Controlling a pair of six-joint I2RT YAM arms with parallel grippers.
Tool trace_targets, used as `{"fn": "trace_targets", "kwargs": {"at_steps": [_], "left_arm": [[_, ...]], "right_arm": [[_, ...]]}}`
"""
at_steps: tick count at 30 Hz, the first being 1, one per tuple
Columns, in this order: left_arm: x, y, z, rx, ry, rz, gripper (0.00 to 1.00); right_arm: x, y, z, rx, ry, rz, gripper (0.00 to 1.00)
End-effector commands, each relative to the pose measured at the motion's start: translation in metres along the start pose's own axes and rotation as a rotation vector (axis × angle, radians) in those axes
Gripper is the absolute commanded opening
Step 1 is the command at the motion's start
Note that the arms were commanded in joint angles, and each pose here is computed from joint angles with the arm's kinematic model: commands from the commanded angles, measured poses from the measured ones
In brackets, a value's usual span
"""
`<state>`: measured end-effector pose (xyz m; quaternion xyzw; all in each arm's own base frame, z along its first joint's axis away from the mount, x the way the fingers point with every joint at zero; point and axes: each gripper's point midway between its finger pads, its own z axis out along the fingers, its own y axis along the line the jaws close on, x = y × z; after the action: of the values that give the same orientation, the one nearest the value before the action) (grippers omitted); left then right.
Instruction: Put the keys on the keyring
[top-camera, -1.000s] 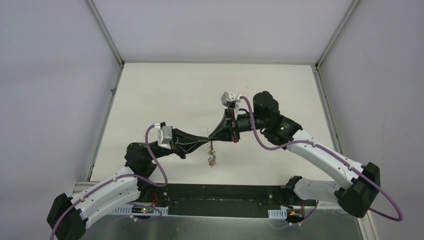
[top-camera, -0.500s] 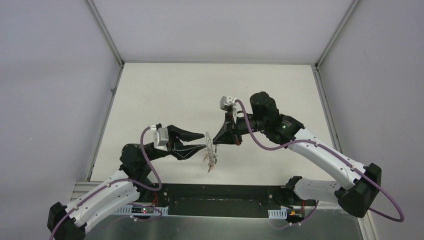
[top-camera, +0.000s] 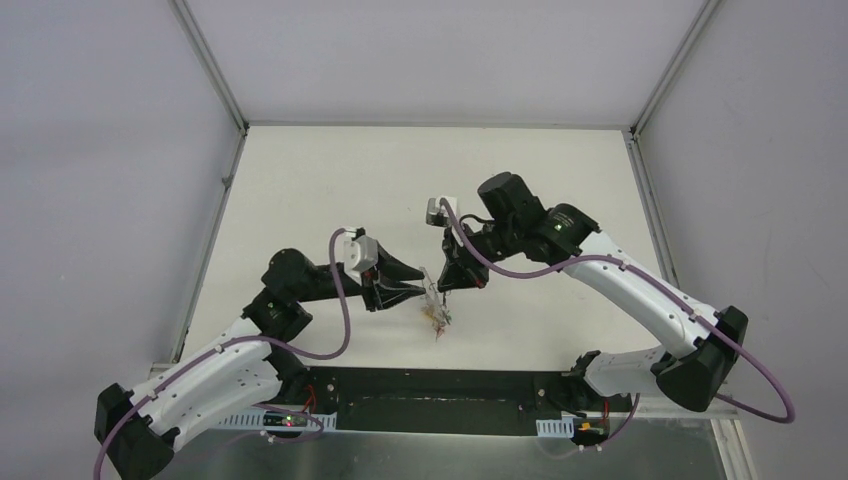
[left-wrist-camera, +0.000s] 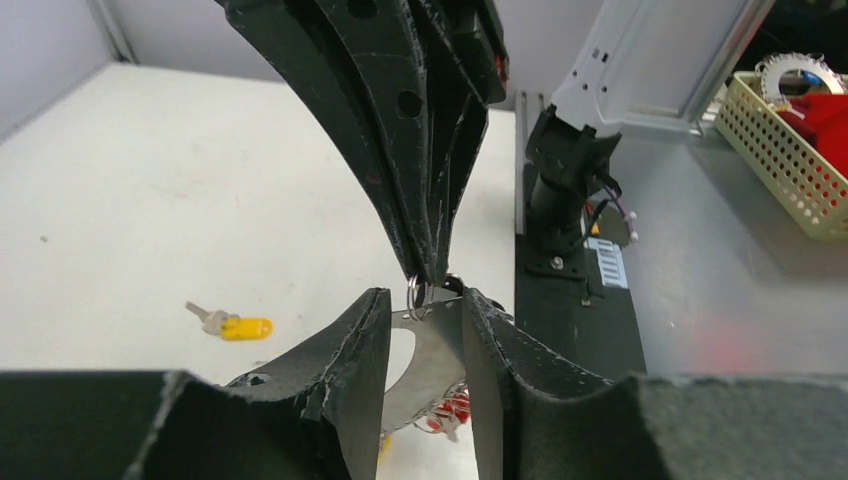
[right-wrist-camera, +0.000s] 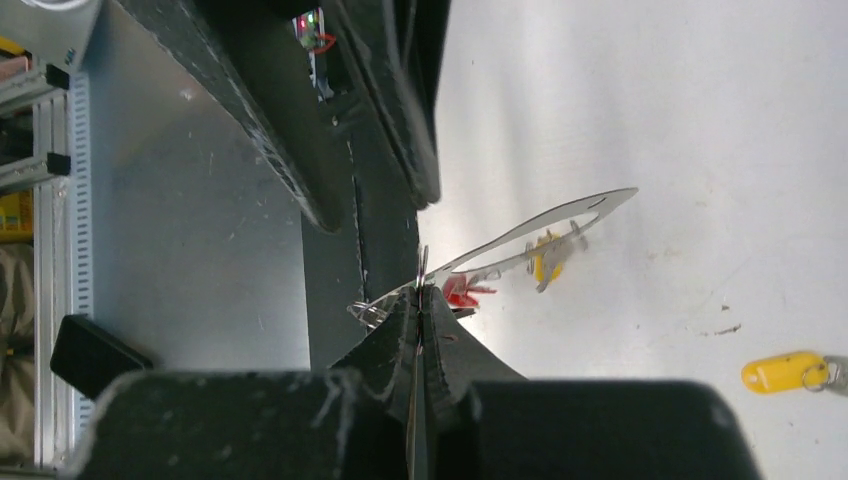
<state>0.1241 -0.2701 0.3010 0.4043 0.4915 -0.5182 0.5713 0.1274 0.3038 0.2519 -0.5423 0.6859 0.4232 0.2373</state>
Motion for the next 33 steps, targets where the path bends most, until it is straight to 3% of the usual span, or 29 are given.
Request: {"fn": "trace_targets", "kwargs": {"at_steps": [1,6,28,33], "left_arm": [[0.003,-0.008,0.011,0.091,0.061,-0.014,0.32],[0.014,-0.007,0.016,0.105,0.094,-0.044,0.31],[0.041,-0.011,0.029,0.103,0.143,-0.069,0.23],[0.039,-0.005,0.028,0.06,0.134,-0.057,0.29]], "right_arm": [[0.008,0.005,-0.01,0.012,0.107,-0.035,0.0],[0.014,0.006,-0.008,0.006,0.157,-0.016,0.0],[0.007,0.014,0.002,-0.046,0.115,-0.01,0.0],[0.006,0.017,0.002,-0.059,0.107,-0.018,0.0]]}}
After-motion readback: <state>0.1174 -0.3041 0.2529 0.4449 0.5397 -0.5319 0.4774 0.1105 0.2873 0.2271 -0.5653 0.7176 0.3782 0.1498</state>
